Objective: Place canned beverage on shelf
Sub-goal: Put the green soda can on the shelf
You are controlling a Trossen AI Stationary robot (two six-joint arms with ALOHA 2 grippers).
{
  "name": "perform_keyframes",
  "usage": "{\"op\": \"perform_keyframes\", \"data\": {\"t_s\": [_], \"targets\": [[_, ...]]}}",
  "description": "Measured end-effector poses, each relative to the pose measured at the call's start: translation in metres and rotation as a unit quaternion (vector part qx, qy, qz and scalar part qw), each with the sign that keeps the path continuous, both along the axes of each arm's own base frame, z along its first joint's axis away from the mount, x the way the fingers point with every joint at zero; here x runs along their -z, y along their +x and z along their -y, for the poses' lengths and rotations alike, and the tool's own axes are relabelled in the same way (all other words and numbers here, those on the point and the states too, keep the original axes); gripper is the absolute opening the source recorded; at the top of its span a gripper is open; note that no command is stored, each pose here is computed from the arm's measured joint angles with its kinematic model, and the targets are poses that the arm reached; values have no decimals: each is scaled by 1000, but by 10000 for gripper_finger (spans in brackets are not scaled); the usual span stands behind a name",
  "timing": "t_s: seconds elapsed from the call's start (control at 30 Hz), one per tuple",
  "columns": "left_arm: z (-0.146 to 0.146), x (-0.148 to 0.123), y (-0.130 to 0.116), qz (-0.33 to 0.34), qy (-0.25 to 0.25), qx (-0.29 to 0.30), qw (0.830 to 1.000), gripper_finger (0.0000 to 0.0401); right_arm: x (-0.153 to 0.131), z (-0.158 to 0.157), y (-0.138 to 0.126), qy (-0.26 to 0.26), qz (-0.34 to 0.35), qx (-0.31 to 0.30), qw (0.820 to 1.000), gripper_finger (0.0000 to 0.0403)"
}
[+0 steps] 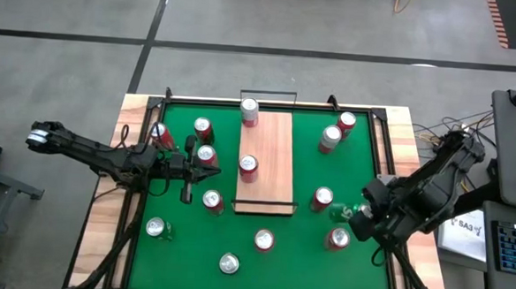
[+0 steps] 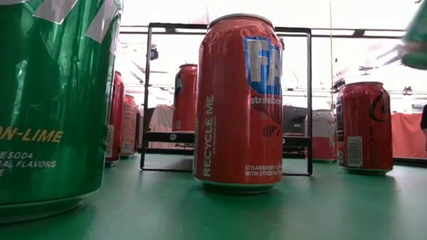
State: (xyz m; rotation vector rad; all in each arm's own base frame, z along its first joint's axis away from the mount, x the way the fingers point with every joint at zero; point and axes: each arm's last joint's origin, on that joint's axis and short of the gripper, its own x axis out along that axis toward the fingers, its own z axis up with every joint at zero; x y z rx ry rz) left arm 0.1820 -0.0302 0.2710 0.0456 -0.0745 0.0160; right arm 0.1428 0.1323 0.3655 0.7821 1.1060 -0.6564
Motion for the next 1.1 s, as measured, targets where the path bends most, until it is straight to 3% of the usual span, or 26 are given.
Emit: {"op": "perform_keyframes", "data": {"t_s": [0.23,0.5,0.77,1.1], "targets": [[0,0,0,0,0,0,1000,0,-22,13,11,-86,106,-8,991,279],[0,0,0,0,0,0,1000,0,-30,44,44,-145,109,-25,983,279],[0,0,0,0,0,0,1000,0,-37,87,89,-166,101,-51,980,279],[0,0,0,1,0,0,1000,0,-20,149,153,-136,7,-99,986,279]]}}
